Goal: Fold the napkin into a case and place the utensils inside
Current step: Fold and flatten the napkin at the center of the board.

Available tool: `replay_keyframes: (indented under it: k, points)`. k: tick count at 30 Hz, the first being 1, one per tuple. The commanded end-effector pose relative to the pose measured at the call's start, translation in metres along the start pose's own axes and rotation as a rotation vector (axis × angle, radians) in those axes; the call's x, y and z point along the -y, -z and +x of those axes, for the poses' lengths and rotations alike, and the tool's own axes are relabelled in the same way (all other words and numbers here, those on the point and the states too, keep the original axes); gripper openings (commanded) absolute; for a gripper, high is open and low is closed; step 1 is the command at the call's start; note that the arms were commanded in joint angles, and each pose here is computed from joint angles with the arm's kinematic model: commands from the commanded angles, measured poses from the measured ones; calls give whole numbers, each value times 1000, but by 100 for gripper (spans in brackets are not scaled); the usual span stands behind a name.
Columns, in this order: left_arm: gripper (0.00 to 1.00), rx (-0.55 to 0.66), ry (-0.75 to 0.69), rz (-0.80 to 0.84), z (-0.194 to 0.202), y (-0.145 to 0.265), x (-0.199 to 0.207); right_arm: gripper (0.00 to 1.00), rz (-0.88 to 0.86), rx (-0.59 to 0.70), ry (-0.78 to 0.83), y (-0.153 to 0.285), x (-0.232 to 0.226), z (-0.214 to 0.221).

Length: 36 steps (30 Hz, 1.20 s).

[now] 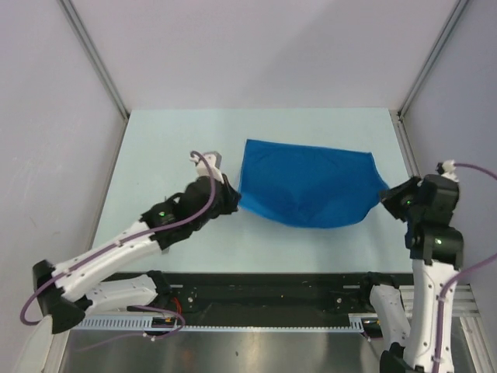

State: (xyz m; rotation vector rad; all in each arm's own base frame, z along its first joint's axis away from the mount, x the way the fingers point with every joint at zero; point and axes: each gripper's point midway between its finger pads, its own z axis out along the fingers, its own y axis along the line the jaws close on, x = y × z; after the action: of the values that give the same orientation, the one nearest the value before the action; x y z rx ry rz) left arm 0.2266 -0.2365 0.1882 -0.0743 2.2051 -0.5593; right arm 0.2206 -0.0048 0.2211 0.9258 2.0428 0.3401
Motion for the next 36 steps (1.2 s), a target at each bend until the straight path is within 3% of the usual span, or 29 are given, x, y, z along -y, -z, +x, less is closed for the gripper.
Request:
replay_keyframes:
  k: [1, 7, 9, 13, 16, 17, 19, 21, 25, 30, 31, 36]
  points:
    - [0, 318, -112, 272, -114, 83, 60, 0, -293, 206, 183, 100, -72, -53]
    - [0, 575, -83, 535, -190, 200, 89, 0, -571, 428, 320, 219, -127, -80]
    - [0, 621, -63, 565, -204, 224, 89, 0, -612, 474, 325, 240, -133, -84]
    - [0, 637, -57, 564, -217, 234, 95, 0, -647, 504, 307, 252, -141, -91]
    - [0, 615, -19, 409, -227, 206, 87, 0, -594, 489, 264, 228, -138, -100]
    - [0, 554, -46, 321, -219, 176, 86, 0, -572, 483, 257, 218, -137, -103]
    - [0, 543, -19, 263, -231, 161, 82, 0, -480, 417, 216, 176, -130, -106]
    - [0, 448, -1, 209, -224, 115, 78, 0, -407, 333, 205, 129, -121, -102]
    - [0, 376, 42, 82, -224, 26, 47, 0, -304, 266, 190, 53, -112, -107]
    - [0, 292, 54, 116, -224, -75, 45, 0, -200, 176, 209, -42, -99, -111]
    - [0, 233, 44, 77, -211, -114, 34, 0, -177, 141, 210, -75, -94, -113]
    - [0, 215, 79, 110, -221, -186, 30, 0, -164, 56, 220, -154, -94, -122]
